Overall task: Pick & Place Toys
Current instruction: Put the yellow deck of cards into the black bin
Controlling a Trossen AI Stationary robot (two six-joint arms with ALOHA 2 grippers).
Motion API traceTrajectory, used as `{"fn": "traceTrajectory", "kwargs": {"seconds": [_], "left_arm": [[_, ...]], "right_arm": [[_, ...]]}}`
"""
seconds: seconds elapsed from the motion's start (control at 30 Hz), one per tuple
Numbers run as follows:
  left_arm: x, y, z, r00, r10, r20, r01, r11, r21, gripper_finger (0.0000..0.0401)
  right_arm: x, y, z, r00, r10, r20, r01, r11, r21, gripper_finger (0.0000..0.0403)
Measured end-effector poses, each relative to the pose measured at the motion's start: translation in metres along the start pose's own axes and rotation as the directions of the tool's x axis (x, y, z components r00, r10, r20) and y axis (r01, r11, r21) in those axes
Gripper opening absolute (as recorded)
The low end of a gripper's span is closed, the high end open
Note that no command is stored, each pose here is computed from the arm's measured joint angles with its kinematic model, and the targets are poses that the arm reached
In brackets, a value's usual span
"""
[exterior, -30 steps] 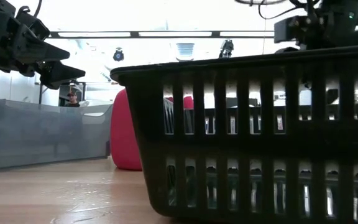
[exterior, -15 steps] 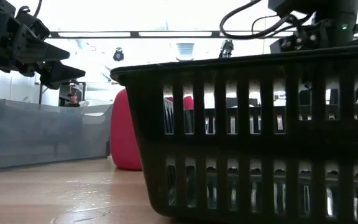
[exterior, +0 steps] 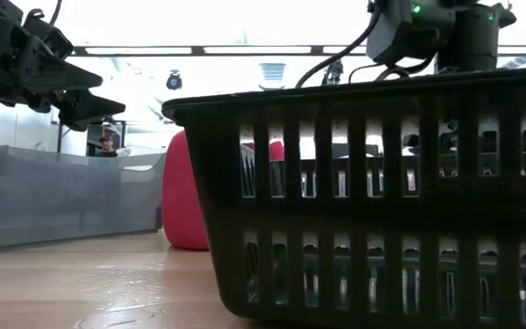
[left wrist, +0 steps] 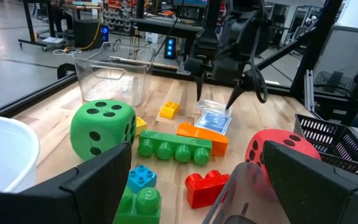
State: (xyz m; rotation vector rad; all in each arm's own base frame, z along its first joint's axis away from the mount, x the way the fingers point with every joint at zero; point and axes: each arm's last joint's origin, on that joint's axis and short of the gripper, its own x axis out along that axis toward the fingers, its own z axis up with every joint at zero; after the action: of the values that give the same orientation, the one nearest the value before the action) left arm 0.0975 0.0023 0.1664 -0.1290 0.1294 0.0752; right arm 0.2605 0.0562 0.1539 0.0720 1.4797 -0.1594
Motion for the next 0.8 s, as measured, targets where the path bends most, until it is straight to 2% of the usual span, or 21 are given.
{"fn": "traceTrajectory", "kwargs": {"seconds": [0.33,0.57,0.67,0.8], "left_arm": [[0.0,0.0,0.0,1.0,0.0,0.0,0.0,1.0,0.003,0.0362],[0.0,0.0,0.0,1.0,0.0,0.0,0.0,1.0,0.003,0.0362],[0.0,0.0,0.0,1.0,0.0,0.0,0.0,1.0,0.003,0.0362],[0.0,0.0,0.0,1.0,0.0,0.0,0.0,1.0,0.003,0.0362]], "right_arm": [[0.02,-0.004,0.007,0.998,0.06,0.015,-0.06,0.998,0.023,0.0375],[0.015,-0.007,0.023,0.978,0.053,0.201,-0.086,0.983,0.162,0.0375],[0.01,-0.007,0.023,0.973,0.059,0.221,-0.088,0.988,0.125,0.0375],[0.0,-0.002,0.016,0.971,0.069,0.229,-0.071,0.997,-0.002,0.0375]]}}
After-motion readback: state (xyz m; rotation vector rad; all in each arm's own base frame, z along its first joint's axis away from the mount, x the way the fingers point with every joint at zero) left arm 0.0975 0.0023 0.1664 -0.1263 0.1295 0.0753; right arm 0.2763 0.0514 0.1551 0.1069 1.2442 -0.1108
